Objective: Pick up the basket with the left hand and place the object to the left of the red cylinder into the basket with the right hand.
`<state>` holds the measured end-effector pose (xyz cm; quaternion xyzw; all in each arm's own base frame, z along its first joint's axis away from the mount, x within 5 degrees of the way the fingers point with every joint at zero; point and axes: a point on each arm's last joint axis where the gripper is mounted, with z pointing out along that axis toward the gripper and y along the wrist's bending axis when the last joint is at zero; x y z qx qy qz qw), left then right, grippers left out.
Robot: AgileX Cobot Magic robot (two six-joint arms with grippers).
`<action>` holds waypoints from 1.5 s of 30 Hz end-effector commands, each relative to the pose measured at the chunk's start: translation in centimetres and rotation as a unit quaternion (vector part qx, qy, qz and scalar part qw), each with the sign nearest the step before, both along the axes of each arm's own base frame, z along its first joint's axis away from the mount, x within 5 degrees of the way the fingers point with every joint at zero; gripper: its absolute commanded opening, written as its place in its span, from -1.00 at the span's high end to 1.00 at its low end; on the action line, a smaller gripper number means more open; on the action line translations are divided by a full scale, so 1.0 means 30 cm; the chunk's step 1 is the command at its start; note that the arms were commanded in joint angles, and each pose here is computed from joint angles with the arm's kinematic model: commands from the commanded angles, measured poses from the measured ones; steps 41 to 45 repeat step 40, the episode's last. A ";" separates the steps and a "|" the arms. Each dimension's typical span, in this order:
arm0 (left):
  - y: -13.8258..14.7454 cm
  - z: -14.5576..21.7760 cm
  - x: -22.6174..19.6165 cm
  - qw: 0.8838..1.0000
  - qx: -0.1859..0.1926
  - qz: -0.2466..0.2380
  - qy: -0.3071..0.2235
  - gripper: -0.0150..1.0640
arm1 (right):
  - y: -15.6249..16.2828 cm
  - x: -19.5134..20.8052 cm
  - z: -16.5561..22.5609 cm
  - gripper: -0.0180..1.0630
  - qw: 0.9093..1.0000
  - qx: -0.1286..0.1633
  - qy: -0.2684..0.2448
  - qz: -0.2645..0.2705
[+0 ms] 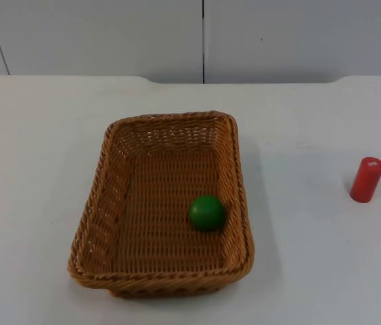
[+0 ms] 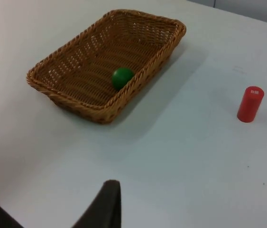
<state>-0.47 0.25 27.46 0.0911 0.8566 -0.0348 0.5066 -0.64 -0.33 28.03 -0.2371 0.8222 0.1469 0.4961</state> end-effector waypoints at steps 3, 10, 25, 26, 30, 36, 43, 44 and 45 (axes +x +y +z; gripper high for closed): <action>-0.007 -0.002 0.000 1.000 -0.014 -0.006 -0.002 -0.97 | 0.002 -0.002 0.000 -0.98 1.000 0.007 -0.001 -0.028; -0.007 -0.002 -0.001 1.000 -0.014 -0.008 -0.002 -0.97 | 0.006 -0.003 0.000 -0.98 0.993 0.007 -0.002 -0.117; -0.007 -0.002 -0.001 1.000 -0.014 -0.008 -0.002 -0.97 | 0.012 -0.003 0.000 -0.98 0.971 0.006 -0.003 -0.240; -0.007 -0.002 -0.001 1.000 -0.014 -0.008 -0.002 -0.97 | 0.012 -0.003 0.000 -0.98 0.971 0.006 -0.003 -0.240; -0.007 -0.002 -0.001 1.000 -0.014 -0.007 -0.002 -0.97 | 0.012 -0.003 0.000 -0.98 0.971 0.006 -0.003 -0.240; -0.009 -0.002 -0.001 0.999 -0.014 0.050 -0.003 -0.97 | 0.012 -0.003 0.000 -0.98 0.971 0.006 -0.003 -0.240; -0.010 -0.002 0.000 0.997 -0.014 0.081 -0.003 -0.97 | 0.012 -0.003 0.000 -0.98 0.971 0.006 -0.003 -0.240; -0.010 -0.002 0.000 0.997 -0.014 0.081 -0.003 -0.97 | 0.012 -0.003 0.000 -0.98 0.971 0.006 -0.003 -0.240; -0.010 -0.002 0.000 0.997 -0.014 0.081 -0.003 -0.97 | 0.012 -0.003 0.000 -0.98 0.971 0.006 -0.003 -0.240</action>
